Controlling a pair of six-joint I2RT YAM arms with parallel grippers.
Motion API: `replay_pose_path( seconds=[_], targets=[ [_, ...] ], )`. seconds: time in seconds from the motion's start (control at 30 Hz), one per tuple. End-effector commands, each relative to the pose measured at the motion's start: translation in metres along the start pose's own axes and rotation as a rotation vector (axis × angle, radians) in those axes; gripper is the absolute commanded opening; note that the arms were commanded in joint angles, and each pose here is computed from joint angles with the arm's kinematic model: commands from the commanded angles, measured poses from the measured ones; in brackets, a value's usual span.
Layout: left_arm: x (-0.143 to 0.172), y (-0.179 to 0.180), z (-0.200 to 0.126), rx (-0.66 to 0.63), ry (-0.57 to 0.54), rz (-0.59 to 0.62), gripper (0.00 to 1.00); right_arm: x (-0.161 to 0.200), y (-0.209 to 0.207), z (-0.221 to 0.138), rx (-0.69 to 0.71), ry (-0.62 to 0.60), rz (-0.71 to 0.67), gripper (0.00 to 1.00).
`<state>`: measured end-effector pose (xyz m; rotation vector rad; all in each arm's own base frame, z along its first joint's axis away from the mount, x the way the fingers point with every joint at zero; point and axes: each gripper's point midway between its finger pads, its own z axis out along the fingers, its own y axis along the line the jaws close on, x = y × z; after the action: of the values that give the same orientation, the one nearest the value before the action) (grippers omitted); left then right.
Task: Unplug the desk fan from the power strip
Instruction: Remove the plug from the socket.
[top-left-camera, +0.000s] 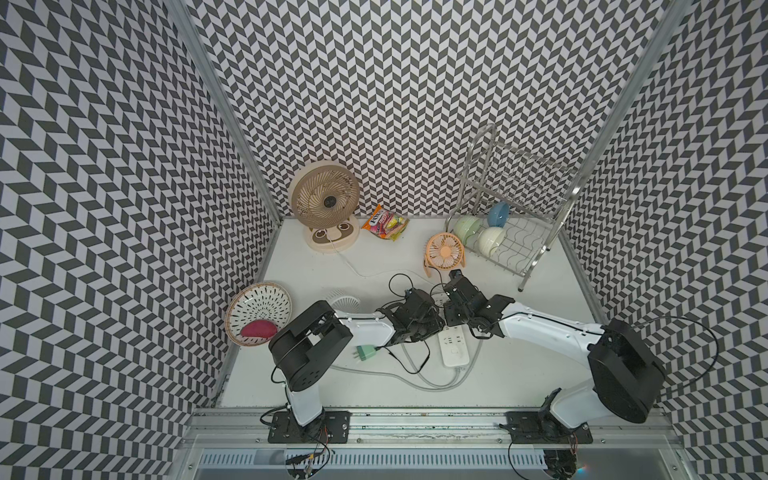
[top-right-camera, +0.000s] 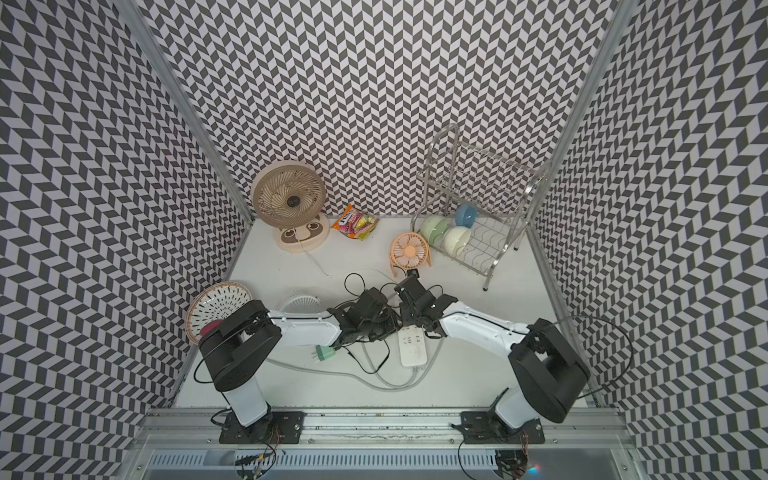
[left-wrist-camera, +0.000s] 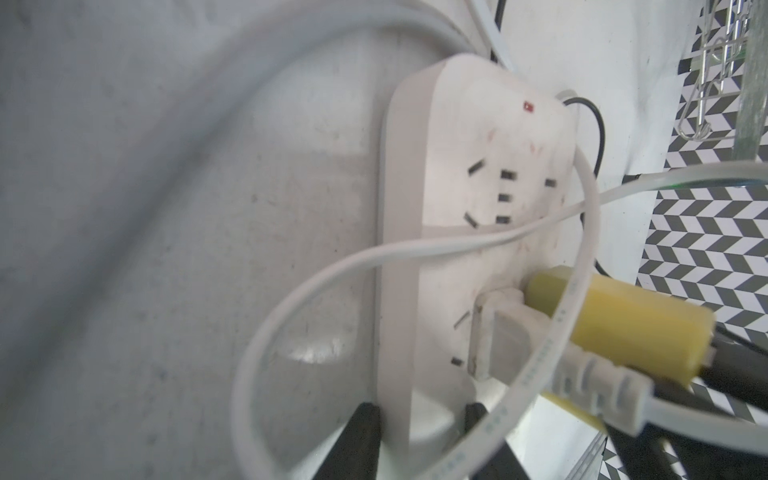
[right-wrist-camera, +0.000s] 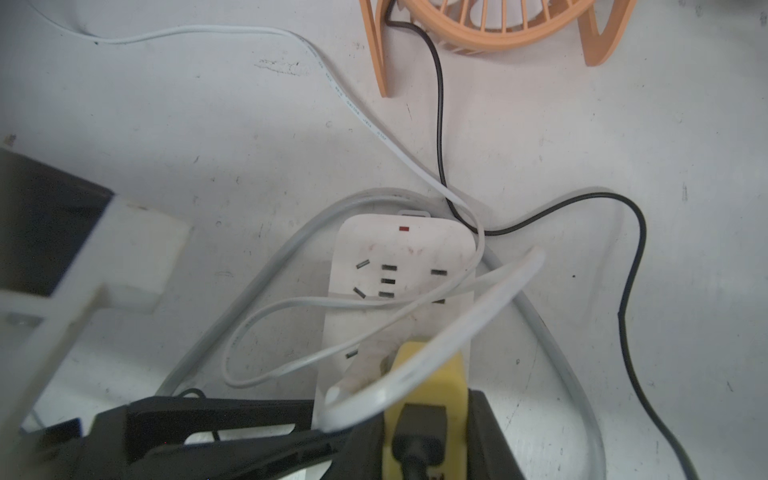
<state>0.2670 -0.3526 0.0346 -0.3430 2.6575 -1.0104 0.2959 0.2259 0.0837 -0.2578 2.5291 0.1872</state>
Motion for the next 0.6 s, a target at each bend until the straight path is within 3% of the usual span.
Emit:
replay_pose_path(
  seconds=[0.0,0.13,0.37,0.57],
  targets=[
    [0.015,0.085,0.009,-0.277,0.021,-0.034,0.38,-0.032,0.045,-0.031,-0.216,-0.099,0.025,0.20],
    [0.016,0.085,0.009,-0.275,0.021,-0.034,0.38,-0.030,0.022,-0.022,-0.156,-0.073,0.047,0.20],
    [0.017,0.087,0.009,-0.277,0.022,-0.039,0.38,-0.029,0.075,-0.044,-0.297,-0.084,-0.019,0.20],
    [0.017,0.087,0.007,-0.275,0.020,-0.044,0.38,-0.031,0.021,-0.029,-0.148,-0.094,0.058,0.19]
  ],
)
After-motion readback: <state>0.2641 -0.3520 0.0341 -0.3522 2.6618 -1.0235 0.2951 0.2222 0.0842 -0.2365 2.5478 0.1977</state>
